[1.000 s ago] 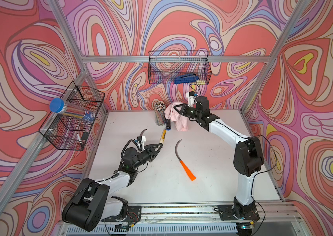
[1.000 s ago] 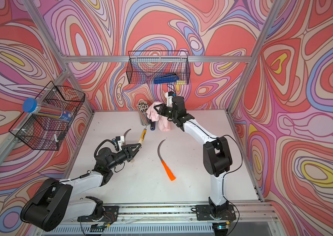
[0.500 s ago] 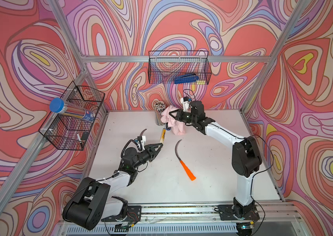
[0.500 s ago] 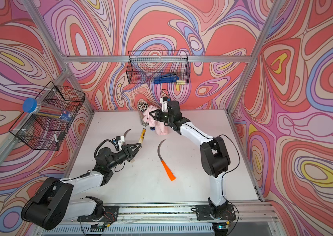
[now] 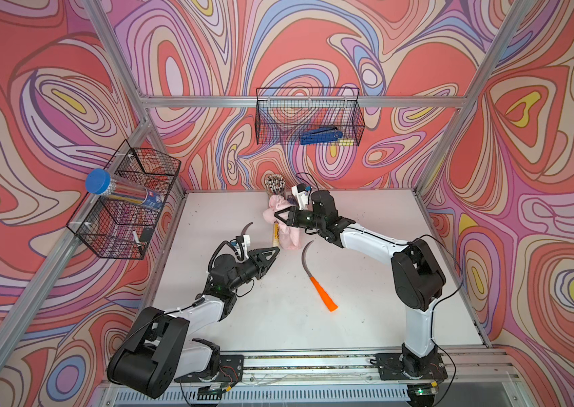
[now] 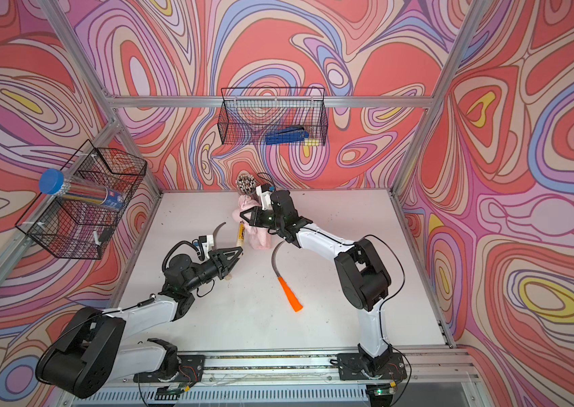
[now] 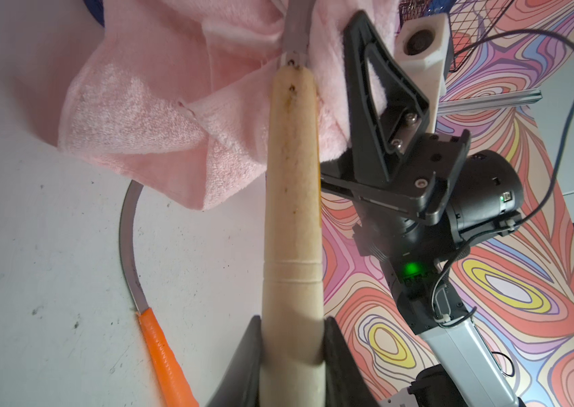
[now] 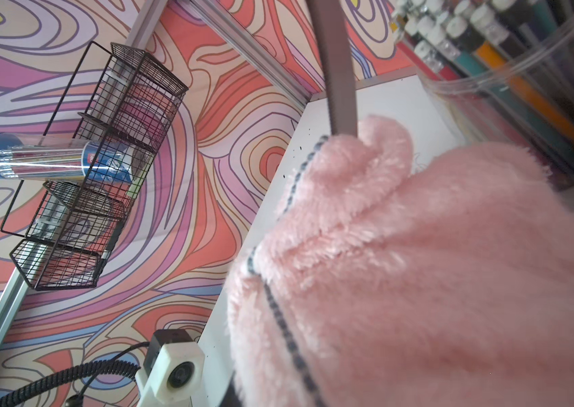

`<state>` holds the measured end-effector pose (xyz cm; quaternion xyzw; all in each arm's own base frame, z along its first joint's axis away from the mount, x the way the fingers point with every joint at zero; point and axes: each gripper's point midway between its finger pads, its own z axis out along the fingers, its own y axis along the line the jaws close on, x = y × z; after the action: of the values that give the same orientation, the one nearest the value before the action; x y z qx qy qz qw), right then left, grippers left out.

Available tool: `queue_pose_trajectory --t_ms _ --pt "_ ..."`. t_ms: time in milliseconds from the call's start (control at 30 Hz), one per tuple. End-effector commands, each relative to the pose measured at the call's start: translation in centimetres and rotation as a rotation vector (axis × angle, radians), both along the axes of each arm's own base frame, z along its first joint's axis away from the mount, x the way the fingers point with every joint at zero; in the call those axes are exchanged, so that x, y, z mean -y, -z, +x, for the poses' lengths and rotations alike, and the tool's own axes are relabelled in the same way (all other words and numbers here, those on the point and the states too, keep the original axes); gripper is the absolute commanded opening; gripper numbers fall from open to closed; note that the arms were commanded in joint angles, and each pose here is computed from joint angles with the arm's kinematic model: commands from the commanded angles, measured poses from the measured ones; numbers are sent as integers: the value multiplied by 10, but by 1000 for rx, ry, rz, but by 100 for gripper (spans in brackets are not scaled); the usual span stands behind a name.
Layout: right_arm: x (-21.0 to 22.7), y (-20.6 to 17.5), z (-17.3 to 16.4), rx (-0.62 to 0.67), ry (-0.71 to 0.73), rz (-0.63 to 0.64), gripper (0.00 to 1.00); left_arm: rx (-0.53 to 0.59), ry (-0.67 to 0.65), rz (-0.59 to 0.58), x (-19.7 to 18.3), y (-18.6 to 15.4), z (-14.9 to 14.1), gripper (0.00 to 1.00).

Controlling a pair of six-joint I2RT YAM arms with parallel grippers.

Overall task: Wipe small sickles with rags
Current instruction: Wipe the small sickle.

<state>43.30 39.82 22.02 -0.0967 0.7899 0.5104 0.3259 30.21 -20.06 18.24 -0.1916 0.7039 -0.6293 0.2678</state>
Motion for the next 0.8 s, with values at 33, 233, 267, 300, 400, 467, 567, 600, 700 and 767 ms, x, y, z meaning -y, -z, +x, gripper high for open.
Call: queue_pose_trajectory --t_ms 33,233,267,300,400,467,567,600,700,767 --pt "-12 -10 -41 -24 -104 36 0 183 37 -36 5 -48 -5 0" --pt "1 -20 -58 -8 -100 46 0 175 27 -20 4 -45 -3 0" --pt "4 -24 -60 3 -95 43 0 172 25 -17 3 -44 -3 0" --pt "7 -29 -62 13 -90 36 0 165 25 -12 4 -41 -2 0" --pt "22 -56 -67 71 -47 9 0 125 10 24 1 -29 1 0" --pt "35 -72 -70 108 1 -14 0 95 -9 60 -2 -18 3 0" --pt "64 -91 -70 136 130 -76 0 48 -35 136 -8 -4 4 0" --pt "77 -97 -71 138 184 -101 0 31 -47 173 -11 1 4 0" --pt "111 -116 -76 181 299 -145 0 -32 -108 305 -27 16 0 0" --pt "136 -120 -81 197 388 -187 0 -103 -162 444 -42 29 -7 0"
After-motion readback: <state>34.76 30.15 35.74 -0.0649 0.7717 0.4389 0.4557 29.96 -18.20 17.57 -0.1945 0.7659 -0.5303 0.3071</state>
